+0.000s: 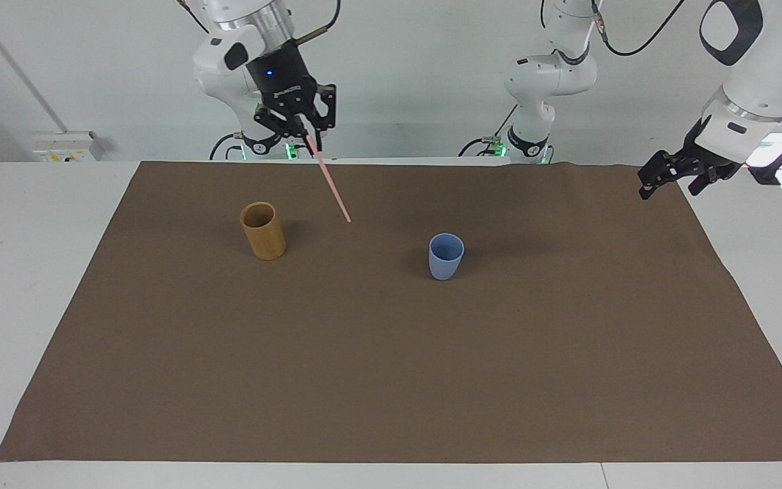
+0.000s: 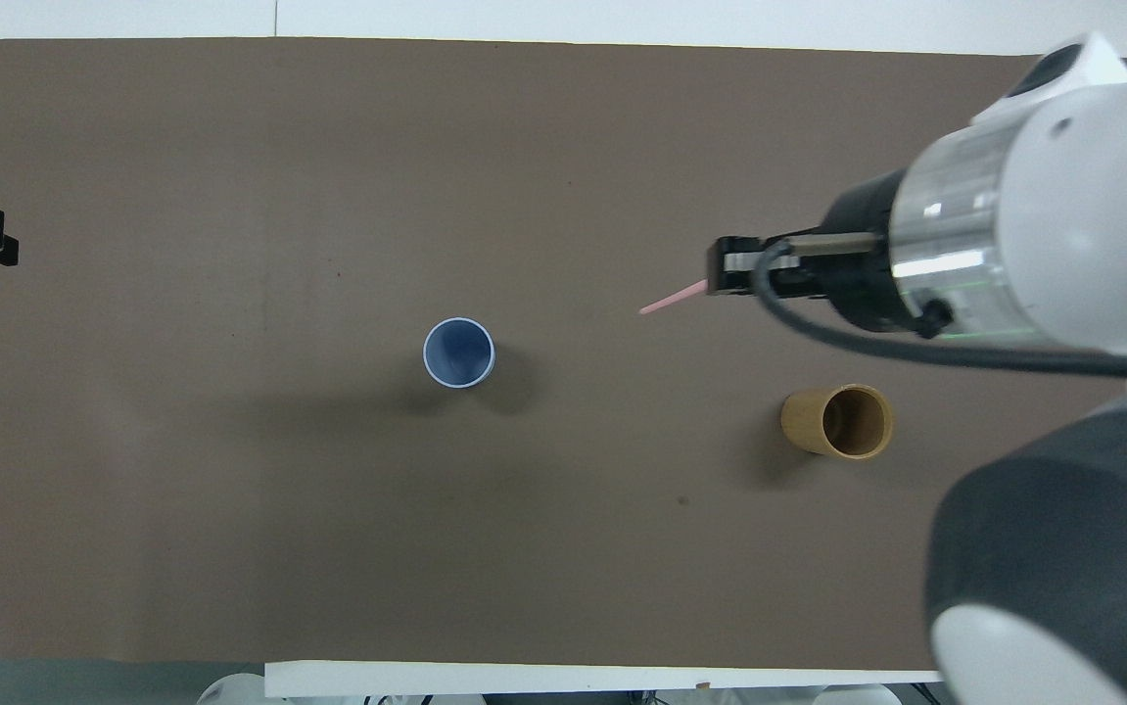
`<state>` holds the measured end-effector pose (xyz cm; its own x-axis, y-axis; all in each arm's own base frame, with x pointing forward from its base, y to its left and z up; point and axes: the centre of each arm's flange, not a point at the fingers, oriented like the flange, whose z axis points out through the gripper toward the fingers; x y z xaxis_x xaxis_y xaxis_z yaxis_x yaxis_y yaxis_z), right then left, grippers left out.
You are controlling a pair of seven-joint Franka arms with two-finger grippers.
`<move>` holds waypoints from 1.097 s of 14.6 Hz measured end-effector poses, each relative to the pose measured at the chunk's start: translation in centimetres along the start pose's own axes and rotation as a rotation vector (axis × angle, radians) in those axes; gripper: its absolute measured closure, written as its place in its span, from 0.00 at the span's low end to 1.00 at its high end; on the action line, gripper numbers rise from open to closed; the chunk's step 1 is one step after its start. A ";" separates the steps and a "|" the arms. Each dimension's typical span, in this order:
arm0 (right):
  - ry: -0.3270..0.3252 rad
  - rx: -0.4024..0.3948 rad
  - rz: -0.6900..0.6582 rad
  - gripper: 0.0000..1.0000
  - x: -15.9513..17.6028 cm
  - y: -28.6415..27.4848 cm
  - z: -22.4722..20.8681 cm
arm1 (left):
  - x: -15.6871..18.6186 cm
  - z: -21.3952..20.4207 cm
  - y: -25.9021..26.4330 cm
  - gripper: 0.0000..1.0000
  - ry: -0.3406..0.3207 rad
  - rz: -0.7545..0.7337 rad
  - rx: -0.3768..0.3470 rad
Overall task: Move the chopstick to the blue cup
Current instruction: 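Carry the chopstick over the blue cup with the right gripper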
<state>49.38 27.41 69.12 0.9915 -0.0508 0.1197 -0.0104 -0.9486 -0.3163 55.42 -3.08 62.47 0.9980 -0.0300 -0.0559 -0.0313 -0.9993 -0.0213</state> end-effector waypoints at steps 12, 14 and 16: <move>0.043 -0.066 0.005 0.87 -5.0 -12.0 15.5 | 0.0 0.0 0.0 0.00 0.000 0.000 0.000; 0.048 -0.078 0.000 0.87 -4.9 -11.8 15.8 | 0.0 0.0 0.0 0.00 0.000 0.000 0.000; 0.044 -0.084 -0.002 0.87 -5.0 -11.7 16.1 | 0.0 0.0 0.0 0.00 0.000 0.000 0.000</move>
<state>46.63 43.74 57.09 0.9849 -0.0605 0.1619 -0.0209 -0.9715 -0.2359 55.42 -3.08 62.47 0.9980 -0.0300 -0.0559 -0.0313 -0.9993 -0.0213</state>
